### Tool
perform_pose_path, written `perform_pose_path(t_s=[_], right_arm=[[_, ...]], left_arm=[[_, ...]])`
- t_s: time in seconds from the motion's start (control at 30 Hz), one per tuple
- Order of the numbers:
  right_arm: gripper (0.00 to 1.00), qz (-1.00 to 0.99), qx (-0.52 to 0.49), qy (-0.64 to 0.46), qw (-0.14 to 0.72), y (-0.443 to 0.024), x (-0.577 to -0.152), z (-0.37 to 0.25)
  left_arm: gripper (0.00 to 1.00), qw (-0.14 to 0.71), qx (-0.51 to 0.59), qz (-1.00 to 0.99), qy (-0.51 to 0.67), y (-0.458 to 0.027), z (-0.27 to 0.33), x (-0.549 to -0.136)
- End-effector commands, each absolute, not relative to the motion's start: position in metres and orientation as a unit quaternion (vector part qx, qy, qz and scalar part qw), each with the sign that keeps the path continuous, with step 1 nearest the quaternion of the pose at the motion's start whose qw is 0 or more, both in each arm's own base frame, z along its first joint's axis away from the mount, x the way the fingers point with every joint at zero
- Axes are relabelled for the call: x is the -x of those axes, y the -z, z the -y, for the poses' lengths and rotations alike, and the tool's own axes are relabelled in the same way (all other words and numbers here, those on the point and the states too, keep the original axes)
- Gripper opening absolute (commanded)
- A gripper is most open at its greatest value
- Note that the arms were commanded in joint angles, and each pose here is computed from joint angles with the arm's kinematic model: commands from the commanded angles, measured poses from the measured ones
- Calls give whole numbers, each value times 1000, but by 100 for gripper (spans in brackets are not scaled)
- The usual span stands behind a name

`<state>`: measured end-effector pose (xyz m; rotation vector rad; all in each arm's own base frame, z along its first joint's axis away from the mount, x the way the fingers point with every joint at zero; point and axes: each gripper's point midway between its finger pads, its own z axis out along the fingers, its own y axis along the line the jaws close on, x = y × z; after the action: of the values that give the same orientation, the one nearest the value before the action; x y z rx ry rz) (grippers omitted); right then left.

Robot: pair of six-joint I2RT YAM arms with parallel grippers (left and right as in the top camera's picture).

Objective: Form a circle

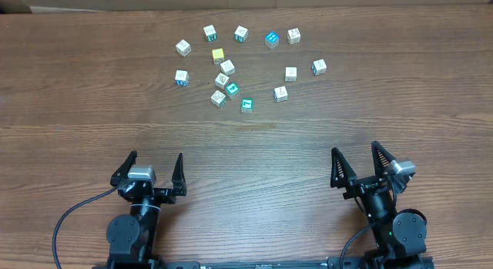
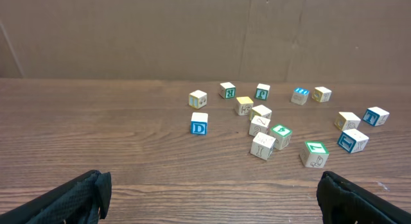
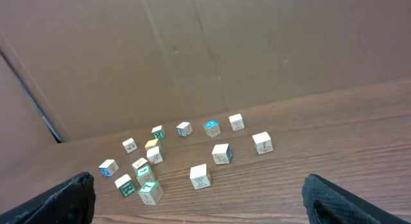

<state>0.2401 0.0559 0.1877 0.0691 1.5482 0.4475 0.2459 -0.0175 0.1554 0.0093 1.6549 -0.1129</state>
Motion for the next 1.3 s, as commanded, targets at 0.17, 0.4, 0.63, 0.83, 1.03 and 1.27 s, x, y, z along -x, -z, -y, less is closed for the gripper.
perform_pose_path(t_s=[0.17,0.4,0.63,0.83,1.03,1.27], right_arm=[[100,-675,-34,-223,703,-198,-238,-59],[100,-669,-34,-223,709,-238,-229,-56],[100,-707,-40,-211,673,-314,-240,-57],[100,-769,-35,-202,605,-371,-282,-71],[100,-828,-40,-184,529,-409,-338,-84],[100,-874,-27,-197,443,-415,-397,-110]], left_arm=[[100,678,-9,-734,34,-156,14,-246],[100,678,-9,-734,34,-156,14,-246],[100,678,-9,-734,34,-156,14,-246],[99,678,-9,-734,34,-156,14,-246],[100,678,-9,-734,34,-156,14,-246],[100,678,-9,-734,34,-156,14,-246]])
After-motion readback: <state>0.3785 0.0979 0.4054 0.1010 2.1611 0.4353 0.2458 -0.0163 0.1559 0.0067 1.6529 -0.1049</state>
